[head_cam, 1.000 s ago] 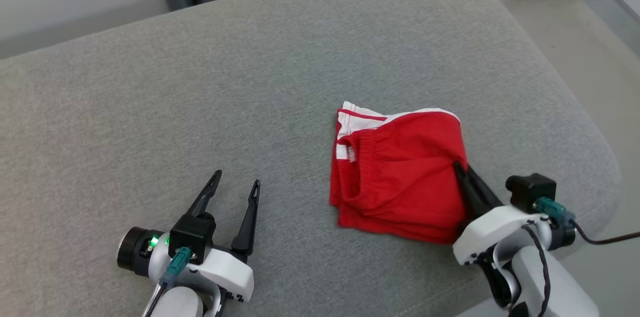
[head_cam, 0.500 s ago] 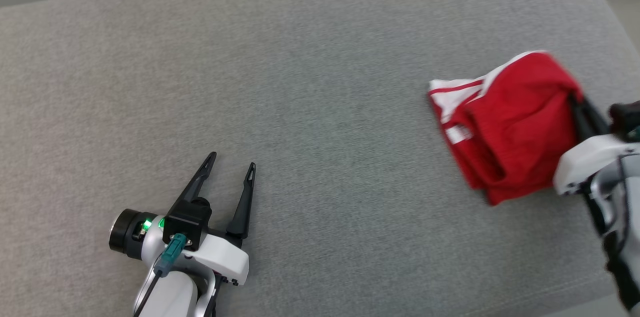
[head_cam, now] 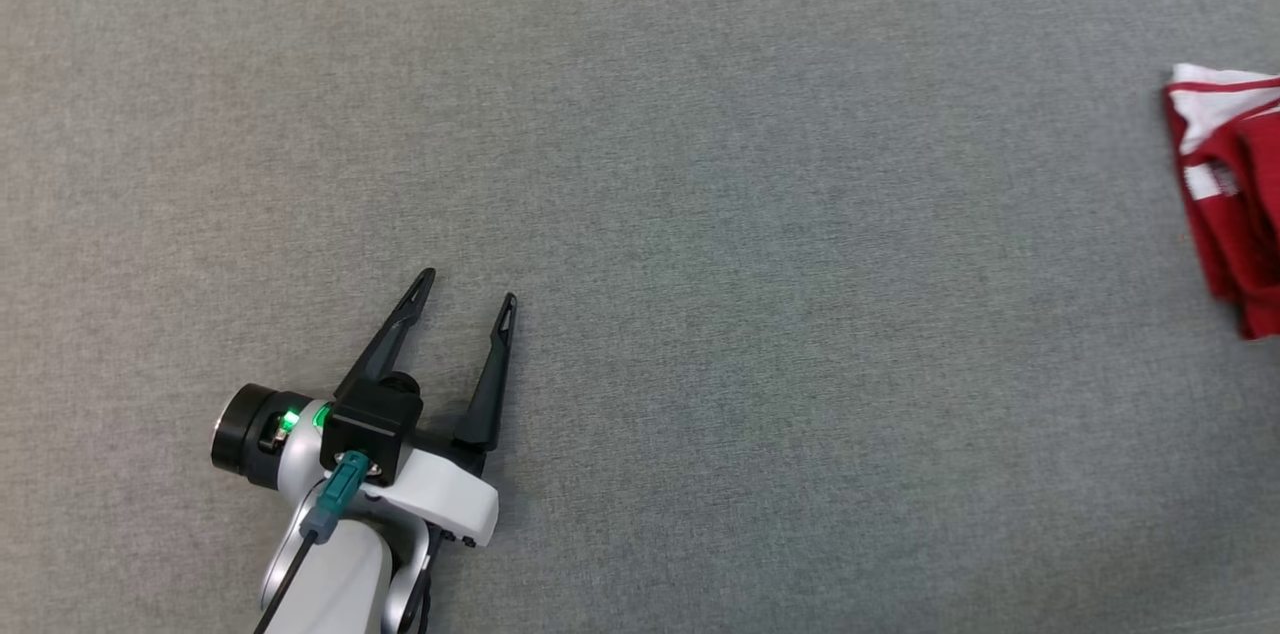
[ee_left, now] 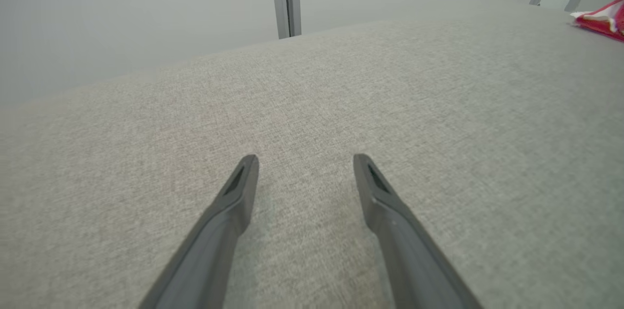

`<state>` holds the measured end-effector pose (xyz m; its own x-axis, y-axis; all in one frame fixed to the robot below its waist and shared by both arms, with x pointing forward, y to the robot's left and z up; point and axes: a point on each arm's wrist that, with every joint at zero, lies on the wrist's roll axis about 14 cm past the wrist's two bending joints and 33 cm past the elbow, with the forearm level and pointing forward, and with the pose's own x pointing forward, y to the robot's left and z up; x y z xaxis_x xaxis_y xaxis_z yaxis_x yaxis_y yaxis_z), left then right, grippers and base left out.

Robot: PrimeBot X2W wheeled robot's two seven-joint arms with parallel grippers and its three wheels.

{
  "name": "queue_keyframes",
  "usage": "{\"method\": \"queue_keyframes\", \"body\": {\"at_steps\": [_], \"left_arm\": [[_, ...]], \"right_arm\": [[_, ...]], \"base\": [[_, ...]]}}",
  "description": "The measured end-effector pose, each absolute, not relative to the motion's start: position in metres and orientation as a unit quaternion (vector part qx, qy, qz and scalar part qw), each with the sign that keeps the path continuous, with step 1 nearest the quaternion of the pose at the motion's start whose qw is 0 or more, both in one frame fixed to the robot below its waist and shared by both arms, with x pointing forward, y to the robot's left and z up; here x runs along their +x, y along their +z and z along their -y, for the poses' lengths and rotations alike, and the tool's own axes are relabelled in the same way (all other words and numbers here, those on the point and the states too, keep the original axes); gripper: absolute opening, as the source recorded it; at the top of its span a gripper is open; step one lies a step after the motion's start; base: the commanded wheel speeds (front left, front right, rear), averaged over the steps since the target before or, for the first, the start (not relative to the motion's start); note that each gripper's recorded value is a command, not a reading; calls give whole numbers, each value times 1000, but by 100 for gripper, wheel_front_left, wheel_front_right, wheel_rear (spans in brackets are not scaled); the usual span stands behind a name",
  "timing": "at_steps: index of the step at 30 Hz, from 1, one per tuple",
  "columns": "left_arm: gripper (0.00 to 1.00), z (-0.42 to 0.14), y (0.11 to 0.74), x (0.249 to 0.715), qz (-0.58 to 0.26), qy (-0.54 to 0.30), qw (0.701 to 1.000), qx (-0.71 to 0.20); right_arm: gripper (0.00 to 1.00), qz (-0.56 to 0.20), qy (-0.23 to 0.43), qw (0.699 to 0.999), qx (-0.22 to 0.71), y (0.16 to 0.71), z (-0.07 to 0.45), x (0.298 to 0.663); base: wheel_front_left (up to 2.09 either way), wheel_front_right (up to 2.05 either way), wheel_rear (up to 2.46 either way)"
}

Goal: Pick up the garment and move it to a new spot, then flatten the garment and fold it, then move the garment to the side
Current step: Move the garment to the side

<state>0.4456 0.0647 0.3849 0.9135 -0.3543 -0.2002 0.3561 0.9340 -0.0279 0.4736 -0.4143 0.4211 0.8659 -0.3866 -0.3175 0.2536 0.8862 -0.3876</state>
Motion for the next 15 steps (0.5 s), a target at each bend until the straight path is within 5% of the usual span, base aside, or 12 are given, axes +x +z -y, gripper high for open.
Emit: {"method": "queue_keyframes", "body": {"at_steps": [1,7,15], "left_arm": [[100,-67,385,446,-101,-179,979,5],[100,-72,390,445,-97,-171,980,8],[100,-76,408,443,-79,-156,985,3]], "right_arm": [[100,-199,-176,949,-171,421,419,473],[100,-177,-205,947,-175,437,429,475],[100,-62,-148,975,-154,490,360,513]], "base": [[0,0,0],[0,0,0],[0,0,0]]}}
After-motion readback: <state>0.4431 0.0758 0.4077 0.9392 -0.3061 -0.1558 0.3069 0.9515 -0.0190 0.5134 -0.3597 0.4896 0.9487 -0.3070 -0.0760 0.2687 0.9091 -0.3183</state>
